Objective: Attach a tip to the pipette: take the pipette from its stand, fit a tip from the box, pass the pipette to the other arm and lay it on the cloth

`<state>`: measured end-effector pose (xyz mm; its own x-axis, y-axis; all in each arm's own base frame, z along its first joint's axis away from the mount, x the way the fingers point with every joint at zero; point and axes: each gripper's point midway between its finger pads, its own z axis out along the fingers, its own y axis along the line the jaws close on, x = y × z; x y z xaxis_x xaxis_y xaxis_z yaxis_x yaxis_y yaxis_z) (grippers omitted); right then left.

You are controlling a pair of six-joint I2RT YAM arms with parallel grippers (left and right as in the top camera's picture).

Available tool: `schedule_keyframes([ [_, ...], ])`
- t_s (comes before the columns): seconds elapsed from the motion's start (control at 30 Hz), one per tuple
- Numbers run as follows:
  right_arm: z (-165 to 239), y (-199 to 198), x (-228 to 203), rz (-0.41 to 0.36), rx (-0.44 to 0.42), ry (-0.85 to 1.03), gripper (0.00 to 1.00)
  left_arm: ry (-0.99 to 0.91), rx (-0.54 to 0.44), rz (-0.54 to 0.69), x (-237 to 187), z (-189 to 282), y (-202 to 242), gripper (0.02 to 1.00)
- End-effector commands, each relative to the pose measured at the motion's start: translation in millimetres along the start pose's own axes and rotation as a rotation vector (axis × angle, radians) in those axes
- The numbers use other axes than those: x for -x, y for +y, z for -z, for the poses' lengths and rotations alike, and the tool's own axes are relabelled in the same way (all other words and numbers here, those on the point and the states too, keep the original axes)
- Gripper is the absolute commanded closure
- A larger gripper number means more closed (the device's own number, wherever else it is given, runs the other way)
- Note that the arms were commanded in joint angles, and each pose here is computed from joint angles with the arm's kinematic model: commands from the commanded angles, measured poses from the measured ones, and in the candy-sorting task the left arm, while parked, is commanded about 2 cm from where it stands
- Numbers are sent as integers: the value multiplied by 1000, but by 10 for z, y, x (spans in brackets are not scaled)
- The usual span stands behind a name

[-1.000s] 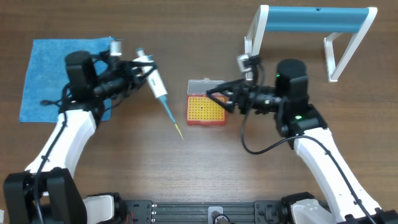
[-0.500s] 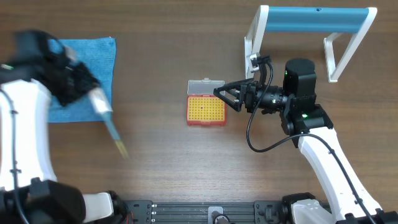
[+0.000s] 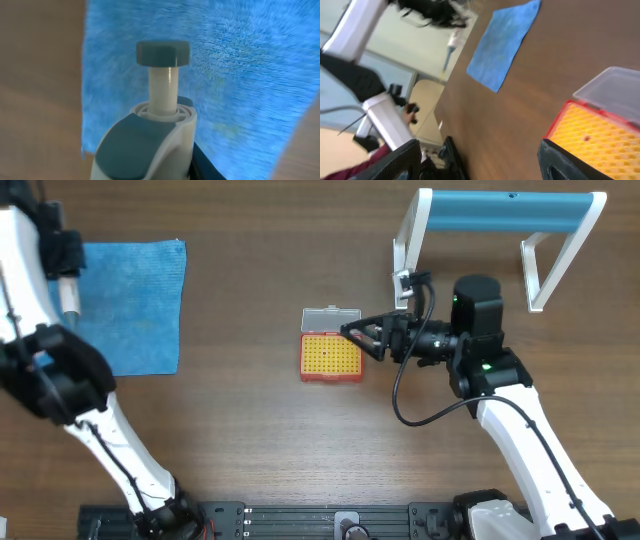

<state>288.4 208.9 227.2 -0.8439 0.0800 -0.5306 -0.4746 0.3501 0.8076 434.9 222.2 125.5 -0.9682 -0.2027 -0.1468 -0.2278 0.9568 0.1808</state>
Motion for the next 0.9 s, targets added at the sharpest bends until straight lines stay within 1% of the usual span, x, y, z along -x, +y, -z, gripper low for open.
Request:
schedule_keyframes([
  [0.03,-198,87,-111,7,-15,35,233,15,64,-201,200,-353,-196,993],
  [0.13,-270,93,-147,-12,-38,39,233,18,56,-212,246,-538,-267,991],
  [0.2,-292,115,-171,-17,-33,47,231,6,20,-224,288,-638,-345,993],
  [0.33,-305,130,-185,-17,-29,52,231,50,-6,-221,214,-860,-368,993],
  [0.43,-304,131,-178,-13,-29,49,231,57,-81,-215,182,-958,-477,993],
  [0.5,-304,131,-178,-13,-29,49,231,60,-100,-212,172,-981,-517,991],
  [0.73,-304,131,-178,-13,-29,49,231,53,-109,-195,185,-998,-493,991],
  [0.9,-304,131,-178,-13,-29,49,231,81,-112,-164,116,-1115,-405,993],
])
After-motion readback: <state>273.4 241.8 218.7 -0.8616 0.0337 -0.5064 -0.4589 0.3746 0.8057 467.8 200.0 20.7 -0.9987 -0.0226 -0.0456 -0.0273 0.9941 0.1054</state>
